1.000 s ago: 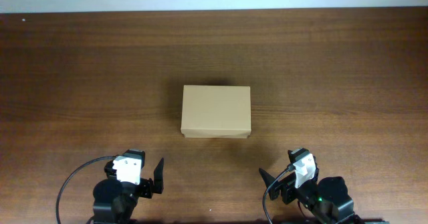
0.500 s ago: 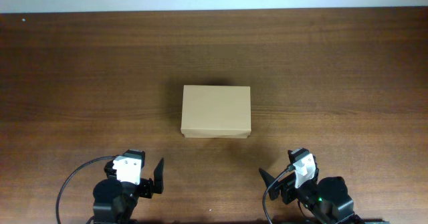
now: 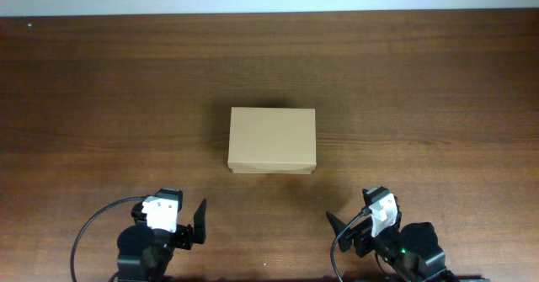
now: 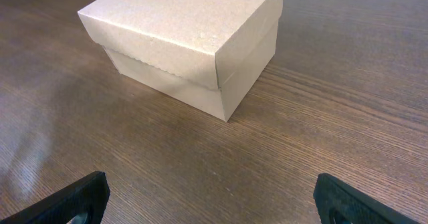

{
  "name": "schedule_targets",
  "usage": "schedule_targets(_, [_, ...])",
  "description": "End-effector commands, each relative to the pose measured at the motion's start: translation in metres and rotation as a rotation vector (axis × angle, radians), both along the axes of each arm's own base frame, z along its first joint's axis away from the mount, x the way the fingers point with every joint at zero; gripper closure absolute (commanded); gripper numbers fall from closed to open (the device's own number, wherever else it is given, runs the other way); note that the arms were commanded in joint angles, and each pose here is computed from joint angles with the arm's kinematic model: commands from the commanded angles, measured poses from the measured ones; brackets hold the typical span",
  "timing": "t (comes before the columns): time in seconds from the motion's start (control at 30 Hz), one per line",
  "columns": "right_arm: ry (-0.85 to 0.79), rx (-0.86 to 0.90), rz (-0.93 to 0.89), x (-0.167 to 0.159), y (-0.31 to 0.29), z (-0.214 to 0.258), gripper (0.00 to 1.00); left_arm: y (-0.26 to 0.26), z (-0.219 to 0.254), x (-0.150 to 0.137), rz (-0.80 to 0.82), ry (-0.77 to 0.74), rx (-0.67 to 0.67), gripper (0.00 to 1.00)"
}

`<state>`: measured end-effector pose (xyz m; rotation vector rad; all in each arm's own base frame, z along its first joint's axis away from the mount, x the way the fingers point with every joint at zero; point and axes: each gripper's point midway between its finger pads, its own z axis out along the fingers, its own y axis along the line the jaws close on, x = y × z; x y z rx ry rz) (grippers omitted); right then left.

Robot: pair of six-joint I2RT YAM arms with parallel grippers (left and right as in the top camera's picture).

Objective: Pack container

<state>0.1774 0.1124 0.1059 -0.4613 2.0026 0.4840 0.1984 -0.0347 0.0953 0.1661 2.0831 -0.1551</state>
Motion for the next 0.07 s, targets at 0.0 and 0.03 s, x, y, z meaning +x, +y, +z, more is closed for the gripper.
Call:
schedule_targets(0.0, [-0.009,-0.003,-0.005,0.0007,-0.0004,-0.0007,0.01,0.0025,-0.0007,0.0007,0.014,-0.005,0.001,0.00])
schedule_targets(0.03, [-0.009,-0.003,-0.005,0.0007,-0.0004,-0.0007,0.01,0.0025,-0.0007,0.0007,0.014,-0.005,0.001,0.00])
